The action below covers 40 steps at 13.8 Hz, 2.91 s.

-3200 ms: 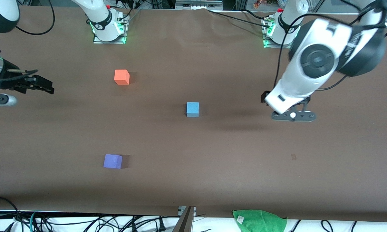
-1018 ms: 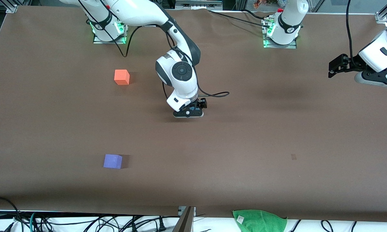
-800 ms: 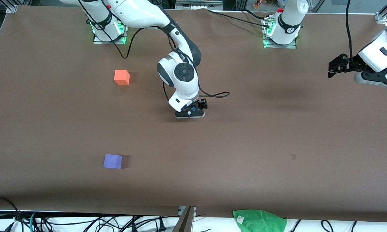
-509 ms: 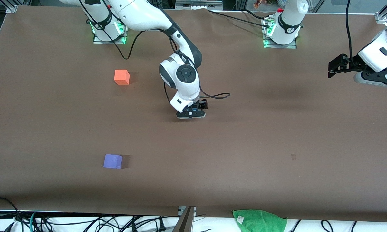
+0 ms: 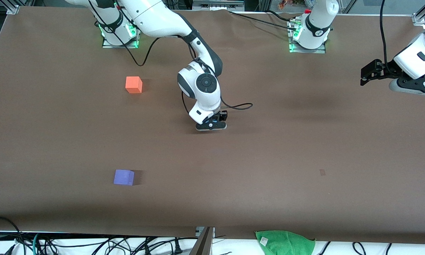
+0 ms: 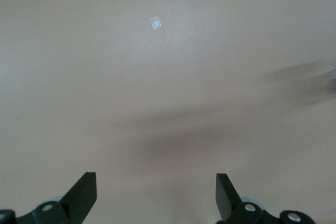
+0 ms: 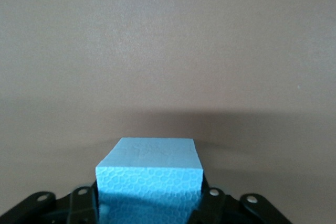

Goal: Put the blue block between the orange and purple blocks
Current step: 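Close the right gripper around the blue block, then carry the blue block with the right gripper between the orange and purple blocks, then open the right gripper and lift it away from the blue block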

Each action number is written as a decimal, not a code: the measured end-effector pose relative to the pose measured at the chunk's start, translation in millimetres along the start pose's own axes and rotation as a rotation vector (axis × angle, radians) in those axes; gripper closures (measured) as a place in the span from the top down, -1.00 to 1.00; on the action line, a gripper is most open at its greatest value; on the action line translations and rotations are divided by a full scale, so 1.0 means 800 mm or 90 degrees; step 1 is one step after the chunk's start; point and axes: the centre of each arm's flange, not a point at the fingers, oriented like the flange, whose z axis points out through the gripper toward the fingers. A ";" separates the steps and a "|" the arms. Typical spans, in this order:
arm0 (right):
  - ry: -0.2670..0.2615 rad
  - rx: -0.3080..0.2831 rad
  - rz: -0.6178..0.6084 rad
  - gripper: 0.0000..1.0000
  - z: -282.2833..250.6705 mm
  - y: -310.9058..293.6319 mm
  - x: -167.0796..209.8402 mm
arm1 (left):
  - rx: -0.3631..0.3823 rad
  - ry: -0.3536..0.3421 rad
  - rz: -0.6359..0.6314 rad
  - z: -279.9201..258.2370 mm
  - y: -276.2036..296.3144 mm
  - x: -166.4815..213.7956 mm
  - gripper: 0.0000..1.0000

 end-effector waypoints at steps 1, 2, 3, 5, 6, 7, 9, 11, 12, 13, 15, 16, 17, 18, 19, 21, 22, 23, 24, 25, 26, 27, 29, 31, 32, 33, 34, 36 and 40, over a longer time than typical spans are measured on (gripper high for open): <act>0.000 -0.003 -0.002 0.20 -0.003 0.005 0.005 | 0.000 0.000 0.000 0.000 0.000 0.000 1.00; -0.006 -0.010 -0.005 0.19 -0.010 0.015 0.014 | 0.000 0.000 0.000 0.000 0.000 0.000 1.00; -0.016 -0.019 -0.005 0.17 -0.025 0.033 0.030 | 0.000 0.000 0.000 0.000 0.000 0.000 1.00; -0.040 -0.029 -0.007 0.17 -0.075 0.096 0.079 | 0.000 0.000 0.001 0.000 0.001 0.000 1.00; -0.058 -0.027 -0.011 0.17 -0.101 0.143 0.106 | 0.000 0.000 0.000 0.000 0.000 0.000 1.00; -0.074 -0.017 -0.018 0.17 -0.125 0.194 0.130 | 0.000 0.000 0.000 0.000 0.000 0.000 1.00; -0.097 -0.011 -0.032 0.17 -0.154 0.290 0.163 | 0.000 0.000 0.000 0.000 0.000 0.000 1.00; -0.110 -0.022 -0.038 0.17 -0.152 0.366 0.177 | 0.000 0.000 0.000 0.000 0.000 0.000 1.00; -0.120 -0.031 -0.035 0.17 -0.143 0.392 0.176 | 0.000 0.000 0.000 0.000 0.000 0.000 1.00; -0.127 -0.037 -0.027 0.17 -0.130 0.411 0.171 | 0.000 0.000 0.000 0.000 0.000 0.000 1.00; -0.121 -0.034 -0.010 0.17 -0.104 0.431 0.155 | 0.000 0.000 0.000 0.000 0.000 0.000 1.00; -0.117 -0.029 -0.002 0.17 -0.090 0.438 0.141 | 0.000 0.000 0.000 0.000 0.000 0.000 1.00; -0.115 -0.024 0.008 0.17 -0.077 0.445 0.127 | 0.000 0.001 0.000 0.000 0.000 0.000 1.00; -0.112 -0.022 0.015 0.17 -0.064 0.452 0.113 | 0.000 0.001 0.000 0.000 0.000 0.000 1.00; -0.104 -0.022 0.020 0.17 -0.050 0.458 0.099 | 0.000 0.001 0.000 0.000 0.000 0.000 1.00; -0.093 -0.027 0.026 0.17 -0.025 0.470 0.076 | 0.000 0.001 0.000 0.000 0.000 0.000 1.00; -0.093 -0.029 0.028 0.17 -0.018 0.473 0.069 | 0.000 0.001 0.000 0.000 0.000 0.000 1.00; -0.094 -0.029 0.031 0.17 -0.014 0.474 0.065 | 0.000 0.001 0.000 0.000 0.000 0.000 1.00; -0.094 -0.024 0.037 0.17 -0.013 0.474 0.064 | 0.000 0.001 0.000 0.000 0.000 0.000 1.00; -0.091 -0.020 0.042 0.30 -0.014 0.474 0.065 | 0.000 0.001 0.000 0.000 0.000 0.000 1.00; -0.087 -0.016 0.045 0.47 -0.016 0.473 0.066 | 0.000 0.001 0.000 0.000 0.000 0.000 1.00; -0.083 -0.013 0.048 0.68 -0.021 0.472 0.068 | 0.000 0.001 0.000 0.000 0.000 0.000 1.00; -0.062 -0.003 0.047 0.99 -0.046 0.468 0.075 | 0.000 0.001 0.000 0.000 0.000 0.000 1.00; -0.029 0.014 0.046 0.99 -0.089 0.463 0.084 | 0.000 0.001 0.000 0.000 0.000 0.000 1.00; -0.017 0.023 0.046 0.99 -0.113 0.461 0.087 | 0.000 0.001 0.001 0.000 0.000 0.000 1.00; -0.011 0.032 0.046 0.99 -0.139 0.461 0.088 | 0.000 0.001 0.000 0.000 0.000 0.000 1.00; -0.006 0.040 0.048 0.99 -0.165 0.464 0.089 | 0.000 0.001 0.000 0.000 0.000 0.000 1.00; -0.002 0.059 0.051 0.99 -0.224 0.471 0.089 | 0.000 0.001 0.000 0.000 0.000 0.000 1.00; -0.029 0.078 0.039 0.99 -0.344 0.495 0.063 | 0.000 0.001 0.001 0.000 0.001 0.000 1.00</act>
